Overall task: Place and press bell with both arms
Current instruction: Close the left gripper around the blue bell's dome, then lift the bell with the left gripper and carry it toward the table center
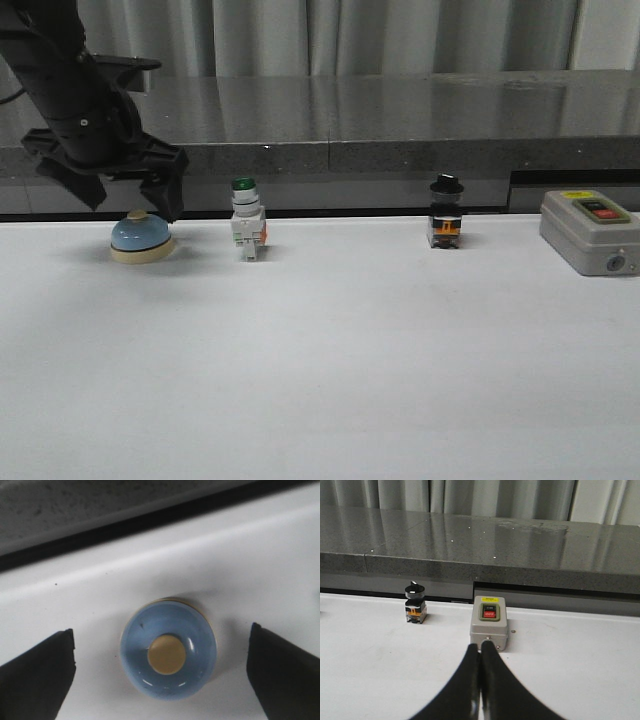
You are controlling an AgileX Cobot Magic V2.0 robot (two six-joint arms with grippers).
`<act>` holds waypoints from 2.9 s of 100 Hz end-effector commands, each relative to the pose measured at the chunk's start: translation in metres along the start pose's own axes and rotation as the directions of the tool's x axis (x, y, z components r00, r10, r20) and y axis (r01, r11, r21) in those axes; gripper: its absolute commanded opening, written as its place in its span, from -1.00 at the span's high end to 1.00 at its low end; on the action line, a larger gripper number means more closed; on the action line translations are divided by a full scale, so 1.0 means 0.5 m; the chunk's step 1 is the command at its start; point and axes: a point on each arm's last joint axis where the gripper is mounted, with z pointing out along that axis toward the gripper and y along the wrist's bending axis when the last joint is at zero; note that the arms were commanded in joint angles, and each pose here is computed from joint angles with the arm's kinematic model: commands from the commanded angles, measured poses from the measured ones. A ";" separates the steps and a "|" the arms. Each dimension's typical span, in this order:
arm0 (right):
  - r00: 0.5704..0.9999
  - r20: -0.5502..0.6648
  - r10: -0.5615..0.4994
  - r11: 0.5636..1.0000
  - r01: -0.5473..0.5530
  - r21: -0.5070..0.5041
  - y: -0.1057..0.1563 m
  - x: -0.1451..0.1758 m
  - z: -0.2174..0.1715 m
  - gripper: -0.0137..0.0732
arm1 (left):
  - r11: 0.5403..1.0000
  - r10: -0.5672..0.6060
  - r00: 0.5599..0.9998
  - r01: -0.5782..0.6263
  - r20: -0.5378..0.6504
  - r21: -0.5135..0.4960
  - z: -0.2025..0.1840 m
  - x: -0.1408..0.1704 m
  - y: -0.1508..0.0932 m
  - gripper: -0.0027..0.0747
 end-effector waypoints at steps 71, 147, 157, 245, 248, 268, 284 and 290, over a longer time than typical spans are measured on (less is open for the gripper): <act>0.993 0.116 -0.014 1.000 0.013 0.012 -0.002 -0.028 -0.005 0.82 | 0.994 0.113 0.983 -0.113 0.145 -0.010 -0.029 -0.040 0.009 -0.77; 0.993 0.116 -0.014 1.000 0.013 0.012 -0.002 -0.028 -0.005 0.82 | 0.987 0.159 0.987 -0.160 0.039 0.027 0.024 -0.011 0.003 0.28; 0.993 0.116 -0.014 1.000 0.013 0.012 -0.002 -0.028 -0.005 0.82 | 0.987 0.159 0.986 -0.160 0.042 0.026 0.018 -0.013 0.003 0.52; 0.993 0.116 -0.014 1.000 0.013 0.012 -0.002 -0.028 -0.005 0.82 | 0.996 0.000 0.988 -0.015 0.157 0.091 -0.334 0.022 0.040 0.59; 0.993 0.116 -0.014 1.000 0.013 0.012 -0.002 -0.028 -0.005 0.82 | 0.995 0.019 0.987 -0.034 0.159 0.095 -0.343 0.031 0.030 0.59; 0.993 0.116 -0.014 1.000 0.013 0.012 -0.002 -0.028 -0.005 0.82 | 0.973 0.151 0.969 -0.180 0.196 0.144 -0.384 0.055 -0.053 0.59; 0.993 0.116 -0.014 1.000 0.013 0.012 -0.002 -0.028 -0.005 0.82 | 0.934 0.256 0.944 -0.297 0.208 0.198 -0.370 0.058 -0.137 0.59; 0.993 0.116 -0.014 1.000 0.013 0.012 -0.002 -0.028 -0.005 0.82 | 0.918 0.285 0.930 -0.335 0.233 0.212 -0.363 0.058 -0.171 0.59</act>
